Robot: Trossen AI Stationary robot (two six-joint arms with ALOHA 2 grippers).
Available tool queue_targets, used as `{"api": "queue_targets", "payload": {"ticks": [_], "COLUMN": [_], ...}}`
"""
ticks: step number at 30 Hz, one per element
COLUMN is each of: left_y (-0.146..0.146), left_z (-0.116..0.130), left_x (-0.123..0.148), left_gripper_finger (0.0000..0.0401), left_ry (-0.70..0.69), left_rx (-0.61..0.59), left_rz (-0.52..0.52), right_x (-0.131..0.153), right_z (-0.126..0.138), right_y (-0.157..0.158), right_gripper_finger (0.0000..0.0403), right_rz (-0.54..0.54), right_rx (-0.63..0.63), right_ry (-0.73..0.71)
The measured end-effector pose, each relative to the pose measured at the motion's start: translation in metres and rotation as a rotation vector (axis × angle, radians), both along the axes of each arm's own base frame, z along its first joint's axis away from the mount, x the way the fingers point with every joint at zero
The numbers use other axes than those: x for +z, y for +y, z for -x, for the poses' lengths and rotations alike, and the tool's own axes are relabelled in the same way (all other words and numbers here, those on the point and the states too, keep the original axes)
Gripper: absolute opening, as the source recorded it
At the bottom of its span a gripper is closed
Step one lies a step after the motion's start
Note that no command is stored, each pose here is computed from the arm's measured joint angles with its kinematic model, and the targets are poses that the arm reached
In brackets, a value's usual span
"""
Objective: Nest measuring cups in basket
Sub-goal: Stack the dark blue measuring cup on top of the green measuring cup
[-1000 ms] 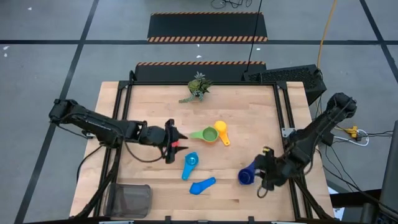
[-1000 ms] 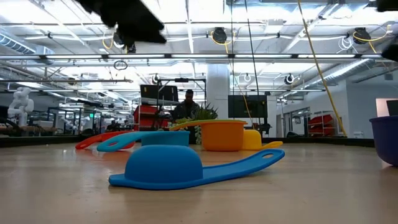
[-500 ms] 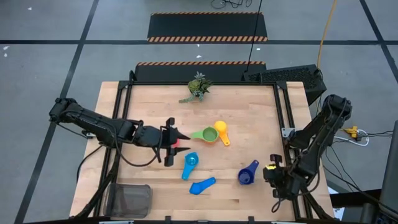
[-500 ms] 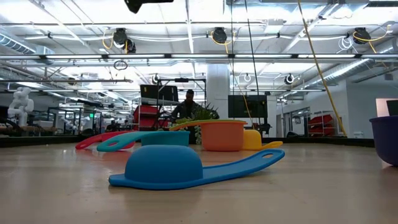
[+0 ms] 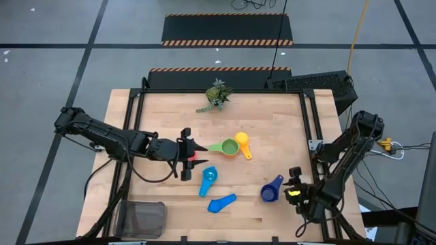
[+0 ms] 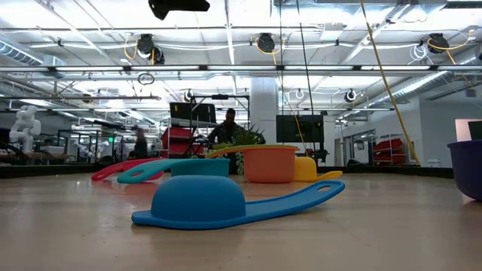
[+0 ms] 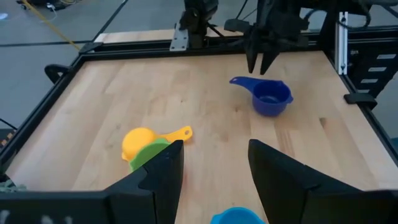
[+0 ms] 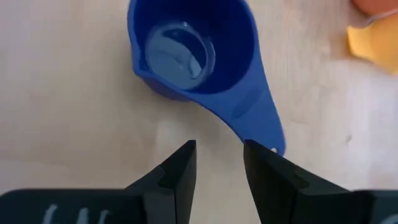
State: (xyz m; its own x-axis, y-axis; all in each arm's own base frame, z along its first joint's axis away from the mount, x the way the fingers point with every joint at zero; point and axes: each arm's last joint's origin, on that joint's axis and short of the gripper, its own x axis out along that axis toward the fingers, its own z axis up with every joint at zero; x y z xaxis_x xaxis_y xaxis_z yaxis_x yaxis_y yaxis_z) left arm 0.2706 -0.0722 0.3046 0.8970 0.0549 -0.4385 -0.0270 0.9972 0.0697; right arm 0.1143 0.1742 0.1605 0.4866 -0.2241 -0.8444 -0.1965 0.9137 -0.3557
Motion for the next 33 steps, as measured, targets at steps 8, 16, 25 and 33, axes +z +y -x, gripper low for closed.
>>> {"api": "queue_targets", "payload": {"ticks": [8,16,25,33], "left_y": [0.001,0.001,0.001,0.001], "left_z": [0.0,0.0,0.0,0.0], "left_x": [0.0,0.0,0.0,0.0], "left_gripper_finger": [0.0182,0.0182,0.0182,0.0182], "left_ry": [-0.001,-0.001,-0.001,-0.003], "left_rx": [0.008,0.009,0.01,0.003], "left_rz": [-0.005,-0.005,-0.005,-0.019], "right_x": [-0.016,-0.025,-0.029,-0.027], "right_z": [-0.005,-0.005,-0.016,-0.037], "right_y": [0.0,-0.005,-0.013,-0.015], "right_gripper_finger": [0.0128,0.0128,0.0128,0.0128], "right_rz": [0.244,0.297,0.41,0.464], "right_rx": [0.073,0.071,0.125,0.16], "right_ry": [-0.058,-0.029,-0.098,-0.166]}}
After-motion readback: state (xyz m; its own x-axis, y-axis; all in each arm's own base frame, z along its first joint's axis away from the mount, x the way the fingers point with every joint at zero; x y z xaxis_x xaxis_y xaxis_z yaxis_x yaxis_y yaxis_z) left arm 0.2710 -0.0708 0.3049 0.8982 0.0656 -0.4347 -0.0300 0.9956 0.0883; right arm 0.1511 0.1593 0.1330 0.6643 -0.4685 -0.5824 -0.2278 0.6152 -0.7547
